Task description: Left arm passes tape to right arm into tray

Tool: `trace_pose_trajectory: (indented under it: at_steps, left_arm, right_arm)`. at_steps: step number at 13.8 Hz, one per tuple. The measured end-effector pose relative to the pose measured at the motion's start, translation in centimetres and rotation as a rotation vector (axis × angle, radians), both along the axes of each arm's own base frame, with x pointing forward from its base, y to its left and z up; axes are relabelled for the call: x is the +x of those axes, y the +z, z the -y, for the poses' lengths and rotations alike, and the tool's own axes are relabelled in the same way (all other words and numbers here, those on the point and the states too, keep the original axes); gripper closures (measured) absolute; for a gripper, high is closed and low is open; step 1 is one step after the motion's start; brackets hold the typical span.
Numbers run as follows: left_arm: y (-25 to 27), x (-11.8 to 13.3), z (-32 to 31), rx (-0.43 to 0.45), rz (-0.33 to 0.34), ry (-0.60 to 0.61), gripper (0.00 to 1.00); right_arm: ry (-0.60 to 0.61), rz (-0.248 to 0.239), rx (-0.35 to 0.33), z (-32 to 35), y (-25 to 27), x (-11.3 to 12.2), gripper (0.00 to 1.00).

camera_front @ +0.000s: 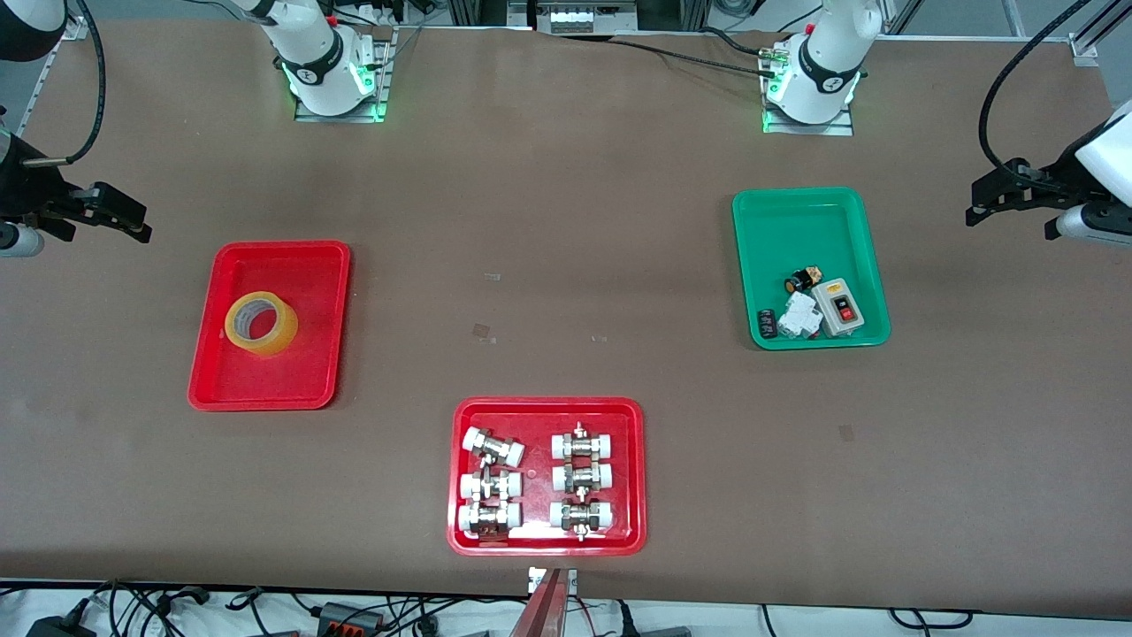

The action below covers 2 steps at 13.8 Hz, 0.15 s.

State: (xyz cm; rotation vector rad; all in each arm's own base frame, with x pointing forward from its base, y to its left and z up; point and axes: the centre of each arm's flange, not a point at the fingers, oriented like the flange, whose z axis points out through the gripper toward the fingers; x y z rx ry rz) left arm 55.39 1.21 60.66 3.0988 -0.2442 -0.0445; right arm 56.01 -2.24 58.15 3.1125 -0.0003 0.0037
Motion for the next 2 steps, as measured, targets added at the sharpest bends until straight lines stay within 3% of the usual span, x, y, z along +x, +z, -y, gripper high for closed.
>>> trace_pose_trajectory:
  at_steps: [2]
  left_arm:
    - [0.0,-0.01,-0.26,0.016,0.0,0.001,0.0]
  right_arm:
    - [0.002,-0.007,0.0,-0.12,0.24,-0.3,0.0]
